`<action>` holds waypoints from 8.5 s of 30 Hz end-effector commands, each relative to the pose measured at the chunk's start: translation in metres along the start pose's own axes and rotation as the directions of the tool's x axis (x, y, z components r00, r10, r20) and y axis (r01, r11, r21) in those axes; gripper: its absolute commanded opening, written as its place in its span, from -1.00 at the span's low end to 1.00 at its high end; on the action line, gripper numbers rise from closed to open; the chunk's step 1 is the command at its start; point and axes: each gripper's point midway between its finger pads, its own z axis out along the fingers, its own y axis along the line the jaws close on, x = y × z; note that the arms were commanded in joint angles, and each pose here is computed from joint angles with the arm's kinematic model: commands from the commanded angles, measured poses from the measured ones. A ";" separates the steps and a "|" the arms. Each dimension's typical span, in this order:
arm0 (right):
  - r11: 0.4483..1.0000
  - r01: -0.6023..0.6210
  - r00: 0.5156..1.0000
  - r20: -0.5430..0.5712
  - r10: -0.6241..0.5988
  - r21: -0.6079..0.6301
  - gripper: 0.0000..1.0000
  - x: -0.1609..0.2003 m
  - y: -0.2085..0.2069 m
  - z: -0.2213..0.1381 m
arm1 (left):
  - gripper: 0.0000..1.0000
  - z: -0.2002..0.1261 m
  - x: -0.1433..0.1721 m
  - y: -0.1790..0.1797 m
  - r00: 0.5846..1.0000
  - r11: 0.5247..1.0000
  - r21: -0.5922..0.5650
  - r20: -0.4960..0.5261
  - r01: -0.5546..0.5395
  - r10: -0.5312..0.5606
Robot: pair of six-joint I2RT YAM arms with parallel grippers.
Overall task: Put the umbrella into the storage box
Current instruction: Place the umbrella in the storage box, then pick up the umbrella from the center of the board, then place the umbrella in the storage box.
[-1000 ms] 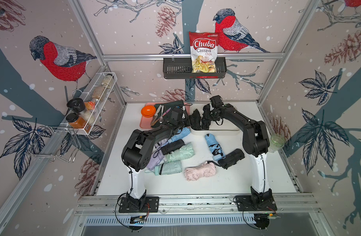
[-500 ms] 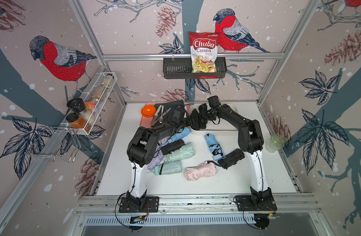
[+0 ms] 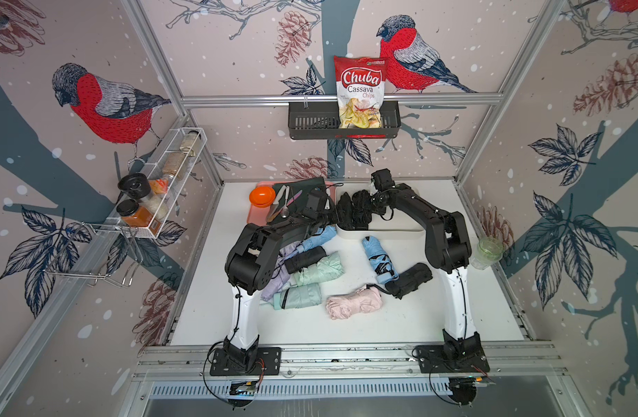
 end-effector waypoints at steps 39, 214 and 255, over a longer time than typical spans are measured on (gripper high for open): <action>0.995 0.058 0.997 -0.046 -0.061 -0.081 0.11 0.019 0.020 -0.004 | 0.39 0.001 -0.008 -0.002 1.000 1.000 0.012 0.024 0.007 -0.008; 0.990 0.090 0.995 -0.055 -0.085 0.108 0.40 0.031 -0.051 -0.012 | 0.86 -0.059 -0.020 -0.008 0.987 0.988 0.117 0.116 0.099 -0.113; 0.992 0.018 0.940 0.335 -0.060 0.127 1.00 0.003 -0.042 -0.163 | 0.52 -0.113 0.015 0.043 0.938 0.922 -0.229 -0.230 -0.313 0.261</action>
